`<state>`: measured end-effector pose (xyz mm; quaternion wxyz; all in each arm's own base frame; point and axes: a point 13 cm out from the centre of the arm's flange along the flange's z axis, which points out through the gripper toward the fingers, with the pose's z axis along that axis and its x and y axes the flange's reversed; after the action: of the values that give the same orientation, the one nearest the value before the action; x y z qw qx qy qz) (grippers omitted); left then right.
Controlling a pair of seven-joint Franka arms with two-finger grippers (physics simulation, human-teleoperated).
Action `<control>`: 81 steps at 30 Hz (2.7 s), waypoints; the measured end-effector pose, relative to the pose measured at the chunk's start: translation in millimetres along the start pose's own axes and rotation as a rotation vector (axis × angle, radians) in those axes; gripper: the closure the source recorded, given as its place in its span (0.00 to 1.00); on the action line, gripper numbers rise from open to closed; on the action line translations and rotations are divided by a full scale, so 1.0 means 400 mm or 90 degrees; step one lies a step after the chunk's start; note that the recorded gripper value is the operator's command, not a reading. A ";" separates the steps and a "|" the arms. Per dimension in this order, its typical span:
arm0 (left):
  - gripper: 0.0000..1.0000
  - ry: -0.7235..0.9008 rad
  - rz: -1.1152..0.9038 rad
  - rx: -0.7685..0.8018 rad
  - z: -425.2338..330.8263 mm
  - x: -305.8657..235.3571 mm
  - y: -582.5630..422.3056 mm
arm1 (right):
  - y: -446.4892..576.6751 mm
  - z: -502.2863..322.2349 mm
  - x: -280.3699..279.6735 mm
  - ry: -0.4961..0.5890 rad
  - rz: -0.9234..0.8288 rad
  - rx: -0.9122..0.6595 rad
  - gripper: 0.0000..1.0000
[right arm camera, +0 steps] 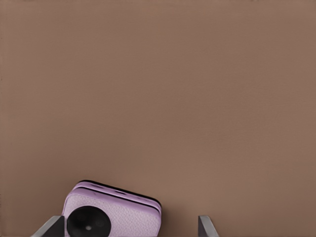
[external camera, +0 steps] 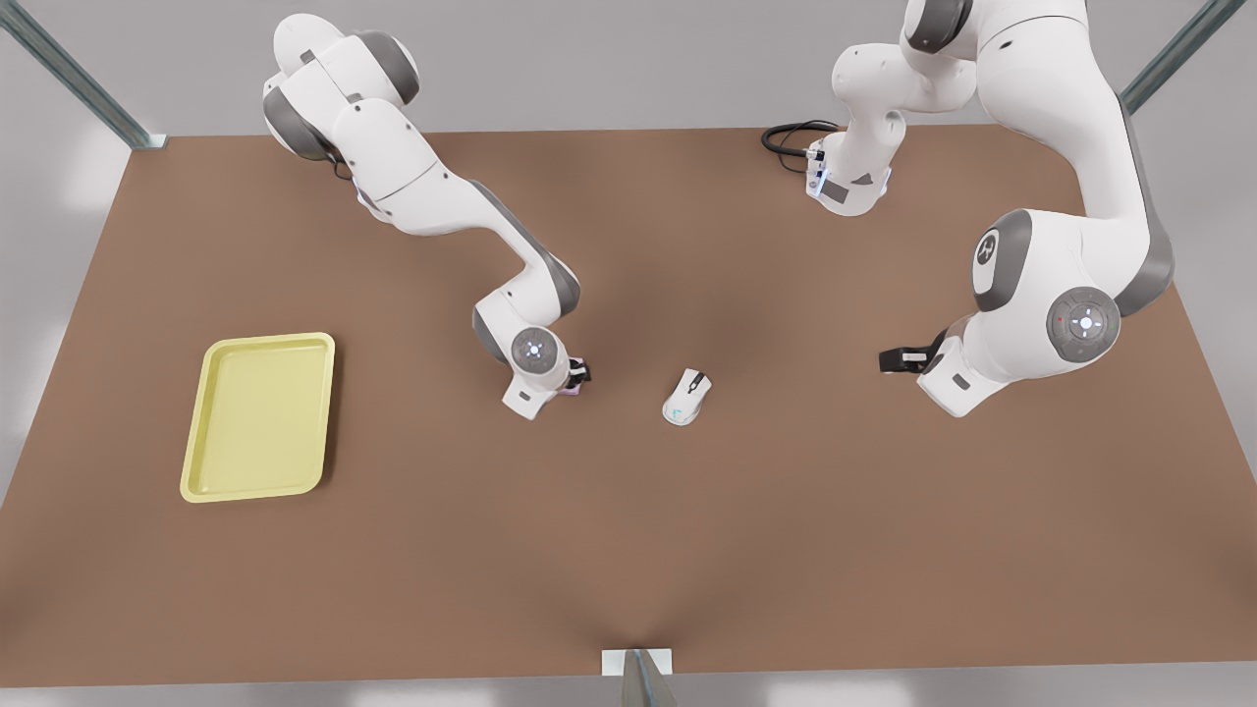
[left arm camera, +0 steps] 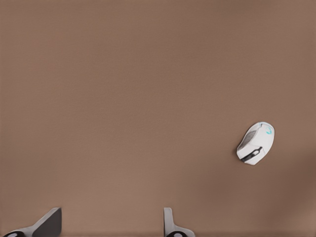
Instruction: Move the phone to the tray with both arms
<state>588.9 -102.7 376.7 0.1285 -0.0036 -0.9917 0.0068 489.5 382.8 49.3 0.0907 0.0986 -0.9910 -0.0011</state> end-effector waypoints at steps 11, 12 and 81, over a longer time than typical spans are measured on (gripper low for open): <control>0.00 0.004 0.007 0.002 0.008 -0.003 -0.002 | 0.044 0.002 -0.007 -0.021 -0.053 -0.016 0.00; 0.00 0.004 0.007 0.002 0.008 -0.003 -0.002 | 0.047 0.001 -0.005 -0.021 -0.055 -0.016 0.00; 0.00 -0.076 0.018 0.004 -0.136 0.020 0.005 | 0.056 0.063 0.043 -0.001 0.018 -0.002 0.25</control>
<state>595.0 -100.1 431.3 0.0690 -0.0168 -0.9974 0.0121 463.8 401.1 28.0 0.0901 0.0844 -0.9923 -0.0018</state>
